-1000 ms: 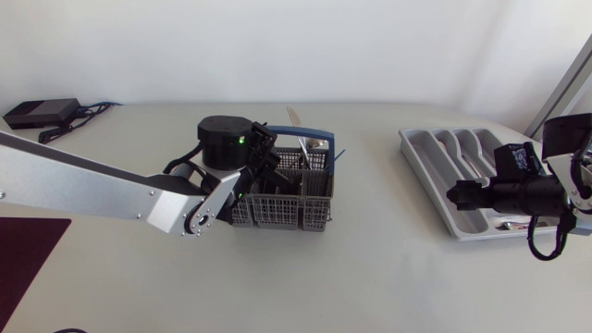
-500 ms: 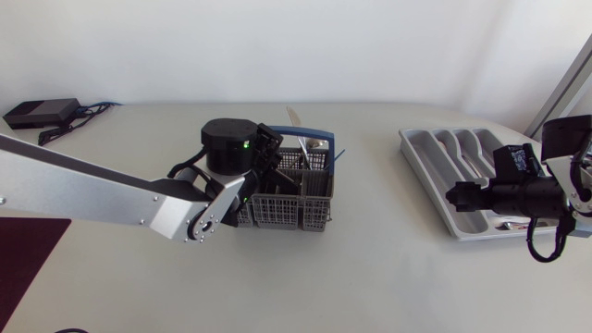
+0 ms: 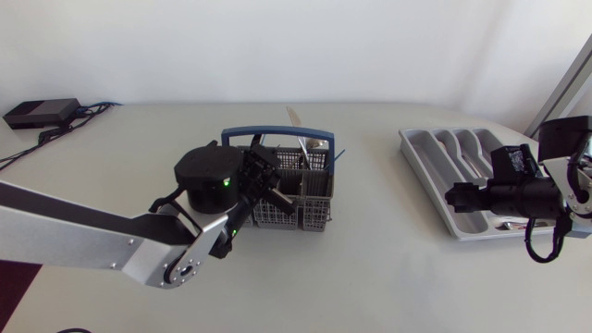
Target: Sort the cutlery from the basket into the organizer compartments.
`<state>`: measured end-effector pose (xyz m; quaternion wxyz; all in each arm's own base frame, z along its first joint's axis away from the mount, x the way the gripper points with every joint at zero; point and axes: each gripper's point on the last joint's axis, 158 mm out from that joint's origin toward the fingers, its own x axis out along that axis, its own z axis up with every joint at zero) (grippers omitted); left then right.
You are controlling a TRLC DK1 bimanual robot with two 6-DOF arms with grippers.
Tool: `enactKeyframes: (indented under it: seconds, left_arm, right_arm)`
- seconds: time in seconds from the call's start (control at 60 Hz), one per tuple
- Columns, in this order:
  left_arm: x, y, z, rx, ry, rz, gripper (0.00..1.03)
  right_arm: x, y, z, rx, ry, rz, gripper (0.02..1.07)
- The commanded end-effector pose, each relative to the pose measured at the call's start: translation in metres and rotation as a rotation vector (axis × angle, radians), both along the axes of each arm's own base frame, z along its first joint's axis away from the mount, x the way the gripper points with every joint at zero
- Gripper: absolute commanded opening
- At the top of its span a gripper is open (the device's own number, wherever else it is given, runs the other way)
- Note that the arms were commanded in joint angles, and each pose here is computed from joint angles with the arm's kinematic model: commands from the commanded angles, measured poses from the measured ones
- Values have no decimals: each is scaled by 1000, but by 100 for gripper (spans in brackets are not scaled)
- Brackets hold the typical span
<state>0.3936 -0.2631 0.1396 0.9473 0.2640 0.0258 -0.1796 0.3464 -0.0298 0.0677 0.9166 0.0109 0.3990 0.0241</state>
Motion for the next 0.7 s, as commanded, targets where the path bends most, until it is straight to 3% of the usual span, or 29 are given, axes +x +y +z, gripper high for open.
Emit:
enactKeyframes:
  seconds: [0.0, 0.133, 0.517, 0.683]
  left_arm:
    - [-13, -1, -2, 24, -18, -21, 4]
    - [-16, -2, 10, 9, -44, -26, 4]
    - [-2, 16, 107, -121, -193, 17, 4]
    - [2, 21, 132, -157, -174, 17, 4]
  right_arm:
    - [-6, 3, -8, -4, 13, 5, 74]
    - [-7, 7, -9, -5, 14, 17, 74]
    - [-8, 22, -5, -21, 1, 59, 73]
    - [-8, 27, 5, -32, -28, 74, 73]
